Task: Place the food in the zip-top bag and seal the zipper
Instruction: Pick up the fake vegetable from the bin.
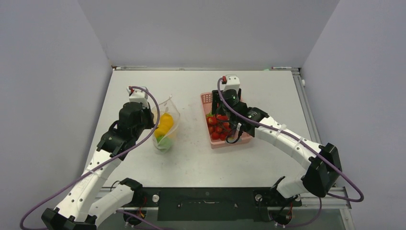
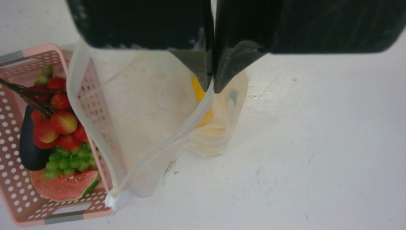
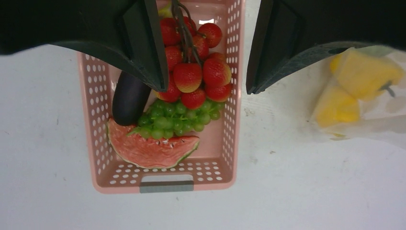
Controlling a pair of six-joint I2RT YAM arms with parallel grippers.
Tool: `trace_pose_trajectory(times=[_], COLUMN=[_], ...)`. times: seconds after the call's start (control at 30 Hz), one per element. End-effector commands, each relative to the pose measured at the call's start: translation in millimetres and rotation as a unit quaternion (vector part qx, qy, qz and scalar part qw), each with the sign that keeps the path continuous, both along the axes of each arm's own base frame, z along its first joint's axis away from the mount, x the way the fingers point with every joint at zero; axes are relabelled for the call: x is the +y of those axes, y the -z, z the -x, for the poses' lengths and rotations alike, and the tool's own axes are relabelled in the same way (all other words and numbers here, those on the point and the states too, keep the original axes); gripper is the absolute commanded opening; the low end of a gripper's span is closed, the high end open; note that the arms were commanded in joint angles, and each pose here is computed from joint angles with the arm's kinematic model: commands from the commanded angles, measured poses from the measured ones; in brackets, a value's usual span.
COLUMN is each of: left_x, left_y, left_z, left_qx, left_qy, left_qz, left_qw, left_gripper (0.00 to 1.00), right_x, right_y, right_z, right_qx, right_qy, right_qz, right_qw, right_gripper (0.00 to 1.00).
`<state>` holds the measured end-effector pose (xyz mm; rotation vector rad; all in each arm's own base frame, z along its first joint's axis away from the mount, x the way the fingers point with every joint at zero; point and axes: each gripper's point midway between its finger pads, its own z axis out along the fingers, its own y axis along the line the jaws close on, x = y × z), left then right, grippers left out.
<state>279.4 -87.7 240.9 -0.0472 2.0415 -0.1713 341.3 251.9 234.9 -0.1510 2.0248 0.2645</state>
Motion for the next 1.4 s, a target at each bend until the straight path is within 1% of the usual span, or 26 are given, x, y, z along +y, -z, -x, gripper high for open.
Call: trace_pose_trajectory(times=[0.0,0.3,0.43,0.5,0.57,0.73,1.03,1.37], left_x=[-2,-2,-4,-4,-4,-5,-9,-9], left_y=[-16,-16,-14,-14,-14,-14,-12,-10], left_z=[-5,-4,-4,-4,-4,-3,-3,-4], left_qx=[-0.032,-0.032,-0.029,-0.029,-0.029,-0.029,-0.024,-0.021], left_qy=[0.002,0.004,0.006,0.006,0.007,0.010,0.016,0.017], left_qz=[0.017,0.018,0.018,0.018,0.019,0.021,0.024,0.024], left_qw=[0.999,0.999,0.999,0.999,0.999,0.999,0.999,0.999], left_gripper=[0.00,0.00,0.00,0.00,0.00,0.00,0.00,0.00], right_x=[-16,-32,-39,-42,-47,-56,-79,-91], right_y=[19,79,97,104,111,127,150,164], right_z=[-8,-29,-37,-39,-41,-46,-46,-43], right_qx=[0.017,0.085,0.103,0.109,0.114,0.126,0.128,0.132], right_qy=[0.025,0.048,0.066,0.076,0.090,0.123,0.187,0.210], right_qz=[0.015,0.035,0.037,0.039,0.043,0.047,0.077,0.101], right_qw=[0.999,0.995,0.992,0.990,0.988,0.983,0.971,0.963], right_gripper=[0.61,0.65,0.66,0.68,0.70,0.70,0.68,0.68])
